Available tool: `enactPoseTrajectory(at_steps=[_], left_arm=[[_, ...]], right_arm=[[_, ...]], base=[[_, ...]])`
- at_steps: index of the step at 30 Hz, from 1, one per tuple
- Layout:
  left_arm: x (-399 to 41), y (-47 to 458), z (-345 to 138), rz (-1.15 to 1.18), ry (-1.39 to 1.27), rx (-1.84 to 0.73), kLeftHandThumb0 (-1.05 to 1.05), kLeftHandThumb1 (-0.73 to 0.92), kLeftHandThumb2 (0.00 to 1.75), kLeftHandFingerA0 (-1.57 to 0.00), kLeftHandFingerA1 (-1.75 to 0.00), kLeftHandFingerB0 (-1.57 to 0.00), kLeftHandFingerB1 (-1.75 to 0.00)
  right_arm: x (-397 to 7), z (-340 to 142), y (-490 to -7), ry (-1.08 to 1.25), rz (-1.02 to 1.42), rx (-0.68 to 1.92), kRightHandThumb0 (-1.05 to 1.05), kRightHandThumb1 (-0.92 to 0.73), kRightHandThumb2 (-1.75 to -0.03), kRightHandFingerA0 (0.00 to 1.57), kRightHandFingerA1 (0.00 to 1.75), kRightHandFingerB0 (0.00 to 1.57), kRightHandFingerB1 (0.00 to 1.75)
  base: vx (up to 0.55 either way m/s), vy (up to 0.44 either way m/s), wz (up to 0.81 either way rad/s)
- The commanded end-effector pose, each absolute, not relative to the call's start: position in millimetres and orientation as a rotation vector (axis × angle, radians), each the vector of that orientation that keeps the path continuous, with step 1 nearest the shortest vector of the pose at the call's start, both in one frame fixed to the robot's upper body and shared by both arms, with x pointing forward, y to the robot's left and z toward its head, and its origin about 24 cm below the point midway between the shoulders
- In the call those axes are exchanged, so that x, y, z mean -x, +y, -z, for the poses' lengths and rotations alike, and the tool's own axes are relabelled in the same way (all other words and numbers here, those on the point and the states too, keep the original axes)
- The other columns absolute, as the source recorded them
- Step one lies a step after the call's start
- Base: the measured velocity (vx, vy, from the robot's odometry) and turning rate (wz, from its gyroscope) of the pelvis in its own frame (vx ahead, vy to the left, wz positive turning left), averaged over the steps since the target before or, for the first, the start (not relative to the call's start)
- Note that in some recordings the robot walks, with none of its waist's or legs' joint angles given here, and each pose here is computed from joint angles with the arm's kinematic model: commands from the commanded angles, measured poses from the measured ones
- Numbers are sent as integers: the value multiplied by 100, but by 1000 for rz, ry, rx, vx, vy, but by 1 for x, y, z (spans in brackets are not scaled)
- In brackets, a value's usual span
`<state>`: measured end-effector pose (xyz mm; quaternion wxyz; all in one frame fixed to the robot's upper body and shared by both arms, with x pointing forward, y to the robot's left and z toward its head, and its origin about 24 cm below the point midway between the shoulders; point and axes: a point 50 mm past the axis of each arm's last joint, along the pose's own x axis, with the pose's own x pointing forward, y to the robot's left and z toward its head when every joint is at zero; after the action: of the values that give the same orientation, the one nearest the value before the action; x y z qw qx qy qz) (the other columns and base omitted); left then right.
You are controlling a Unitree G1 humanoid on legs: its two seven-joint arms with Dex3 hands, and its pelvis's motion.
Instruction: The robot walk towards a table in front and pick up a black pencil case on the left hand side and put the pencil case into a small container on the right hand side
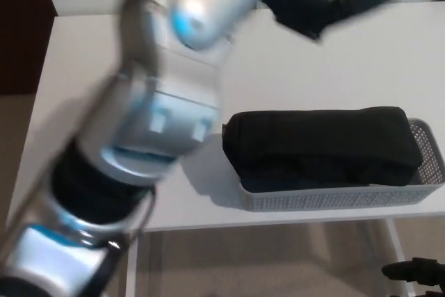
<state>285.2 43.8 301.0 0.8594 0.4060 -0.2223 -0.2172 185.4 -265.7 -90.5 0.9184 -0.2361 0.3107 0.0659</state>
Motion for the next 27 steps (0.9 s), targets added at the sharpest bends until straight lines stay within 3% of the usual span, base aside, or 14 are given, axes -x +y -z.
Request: enactPoseTrajectory(at_steps=[1,5,6,7,13,14,15,16,17,18,21,22,24,27], left_arm=[[-268,89,-324,414,-543,-828,-82,60,100,0,-22,0,-15],[-253,123,-318,392,-507,-824,-80,59,98,-2,-23,-2,-17],[-250,131,-313,389,-492,-821,-80,75,63,-3,-26,0,-22],[-240,150,-296,370,-455,-822,-81,60,97,-3,-24,-4,-16],[-189,192,-229,384,-269,-816,-80,59,94,-6,-33,-3,-21],[-184,194,-223,387,-251,-811,-78,74,63,-9,-29,-6,-22],[-170,200,-205,403,-199,-776,-82,56,92,0,-40,-15,-28],[-157,205,-190,414,-153,-739,-82,56,92,0,-40,-15,-28],[-144,211,-173,436,-89,-689,-76,61,62,-10,-32,-11,-23],[-131,217,-156,463,-22,-630,-77,51,86,-4,-38,-9,-28],[-99,230,-126,515,155,-521,-71,47,82,-6,-30,-8,-28],[-73,241,-108,551,303,-413,-34,32,90,-2,-51,0,-48],[-44,254,-92,595,439,-314,-31,32,90,-8,-52,-6,-50],[-19,273,-72,748,615,-232,-58,50,56,-43,-44,-29,-34]], right_arm=[[-179,94,-269,670,-129,468,-33,-63,-58,72,47,62,43],[-172,97,-269,682,-142,505,-35,-63,-57,72,45,62,42],[-171,98,-267,690,-146,501,-35,-63,-57,72,45,61,42],[-168,98,-267,687,-157,511,-35,-63,-57,73,46,61,43],[-163,102,-267,711,-165,524,-37,-60,-60,71,47,59,43],[-162,102,-266,712,-163,521,-34,-62,-57,72,45,61,42],[-162,102,-267,707,-151,510,-33,-62,-57,70,45,59,42],[-162,102,-268,702,-138,502,-33,-62,-57,70,45,59,42],[-159,102,-268,696,-127,490,-34,-63,-58,69,45,58,41],[-161,102,-268,687,-112,483,-34,-64,-59,67,45,57,41],[-158,102,-271,692,-97,491,-35,-64,-59,67,45,56,41],[-156,103,-271,695,-97,493,-34,-64,-59,66,45,55,41],[-152,105,-271,704,-93,479,-33,-64,-59,65,45,55,41],[-148,107,-272,727,-79,495,-34,-64,-59,67,44,57,41]], base=[[0,0,0],[0,0,0],[0,0,0],[0,0,0],[0,0,0],[0,0,0],[0,0,0],[0,0,0],[0,0,0],[0,0,0],[0,0,0],[0,0,0],[0,0,0],[0,0,0]])
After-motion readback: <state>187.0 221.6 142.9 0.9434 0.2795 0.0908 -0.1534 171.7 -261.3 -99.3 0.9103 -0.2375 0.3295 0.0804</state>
